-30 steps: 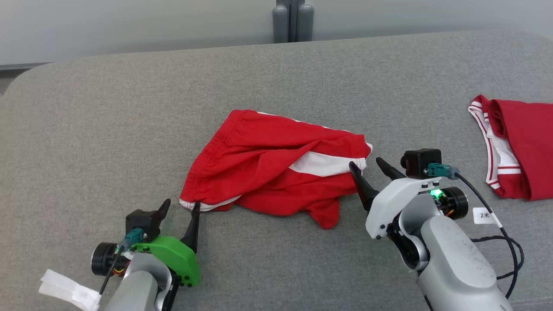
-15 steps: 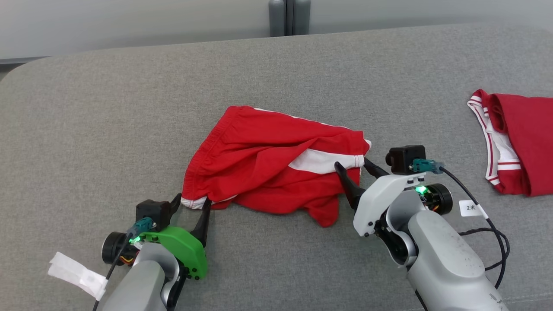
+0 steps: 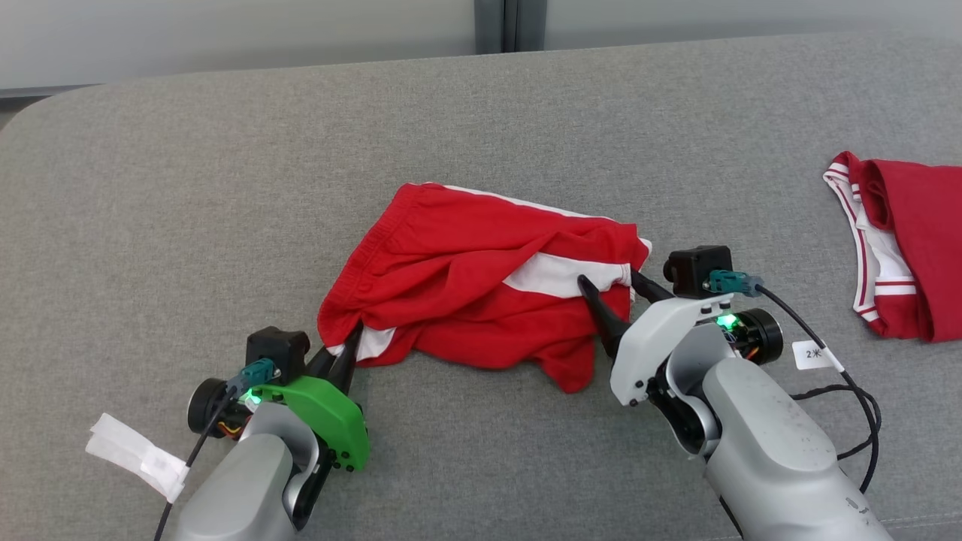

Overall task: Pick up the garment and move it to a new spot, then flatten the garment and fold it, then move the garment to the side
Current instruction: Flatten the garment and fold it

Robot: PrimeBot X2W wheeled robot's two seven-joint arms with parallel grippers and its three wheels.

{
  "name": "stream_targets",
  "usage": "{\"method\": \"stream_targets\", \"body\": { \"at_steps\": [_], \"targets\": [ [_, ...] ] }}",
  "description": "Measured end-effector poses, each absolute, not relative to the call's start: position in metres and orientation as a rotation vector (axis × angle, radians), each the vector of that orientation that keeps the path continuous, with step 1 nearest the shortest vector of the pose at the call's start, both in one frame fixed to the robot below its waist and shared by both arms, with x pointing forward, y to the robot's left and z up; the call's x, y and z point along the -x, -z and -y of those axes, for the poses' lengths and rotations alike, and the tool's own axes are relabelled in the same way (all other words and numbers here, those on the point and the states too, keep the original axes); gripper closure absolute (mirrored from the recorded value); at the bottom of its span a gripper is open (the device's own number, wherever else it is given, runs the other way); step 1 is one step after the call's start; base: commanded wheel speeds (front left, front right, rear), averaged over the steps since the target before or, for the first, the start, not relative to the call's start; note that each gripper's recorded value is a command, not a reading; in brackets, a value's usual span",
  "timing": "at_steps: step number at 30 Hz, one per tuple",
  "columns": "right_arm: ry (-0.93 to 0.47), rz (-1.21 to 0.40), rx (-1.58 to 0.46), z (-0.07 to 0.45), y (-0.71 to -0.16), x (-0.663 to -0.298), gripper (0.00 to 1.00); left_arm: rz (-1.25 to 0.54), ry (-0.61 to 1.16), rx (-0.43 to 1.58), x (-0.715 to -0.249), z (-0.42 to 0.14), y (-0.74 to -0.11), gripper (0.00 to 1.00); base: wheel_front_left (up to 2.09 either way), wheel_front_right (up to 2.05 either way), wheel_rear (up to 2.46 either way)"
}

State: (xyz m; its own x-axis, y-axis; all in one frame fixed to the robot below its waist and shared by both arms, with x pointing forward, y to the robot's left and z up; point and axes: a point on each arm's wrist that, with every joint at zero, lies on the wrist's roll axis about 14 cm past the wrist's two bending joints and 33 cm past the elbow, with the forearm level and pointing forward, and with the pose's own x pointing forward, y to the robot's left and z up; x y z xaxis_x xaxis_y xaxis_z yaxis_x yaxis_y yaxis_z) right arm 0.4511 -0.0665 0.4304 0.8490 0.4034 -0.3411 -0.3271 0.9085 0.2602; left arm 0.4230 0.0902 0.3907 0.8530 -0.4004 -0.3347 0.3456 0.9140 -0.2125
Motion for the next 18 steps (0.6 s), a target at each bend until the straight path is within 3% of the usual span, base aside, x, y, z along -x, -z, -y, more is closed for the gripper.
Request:
{"method": "stream_targets", "body": {
  "at_steps": [1,2,11,18],
  "targets": [
    [-0.387,-0.396,-0.193,0.067,-0.431,-0.452,0.79,-0.384,0.396,0.150,-0.423,-0.089,-0.391,1.00,0.00,0.00,0.00],
    [-0.387,-0.384,-0.192,0.067,-0.433,-0.453,1.00,-0.383,0.398,0.153,-0.423,-0.089,-0.391,1.00,0.00,0.00,0.00],
    [-0.388,-0.257,-0.189,0.069,-0.463,-0.463,1.00,-0.287,0.418,0.184,-0.433,-0.084,-0.422,1.00,0.00,0.00,0.00],
    [-0.356,-0.125,-0.229,0.090,-0.501,-0.459,1.00,-0.119,0.473,0.367,-0.431,-0.061,-0.484,1.00,0.00,0.00,0.00]
  ]
}}
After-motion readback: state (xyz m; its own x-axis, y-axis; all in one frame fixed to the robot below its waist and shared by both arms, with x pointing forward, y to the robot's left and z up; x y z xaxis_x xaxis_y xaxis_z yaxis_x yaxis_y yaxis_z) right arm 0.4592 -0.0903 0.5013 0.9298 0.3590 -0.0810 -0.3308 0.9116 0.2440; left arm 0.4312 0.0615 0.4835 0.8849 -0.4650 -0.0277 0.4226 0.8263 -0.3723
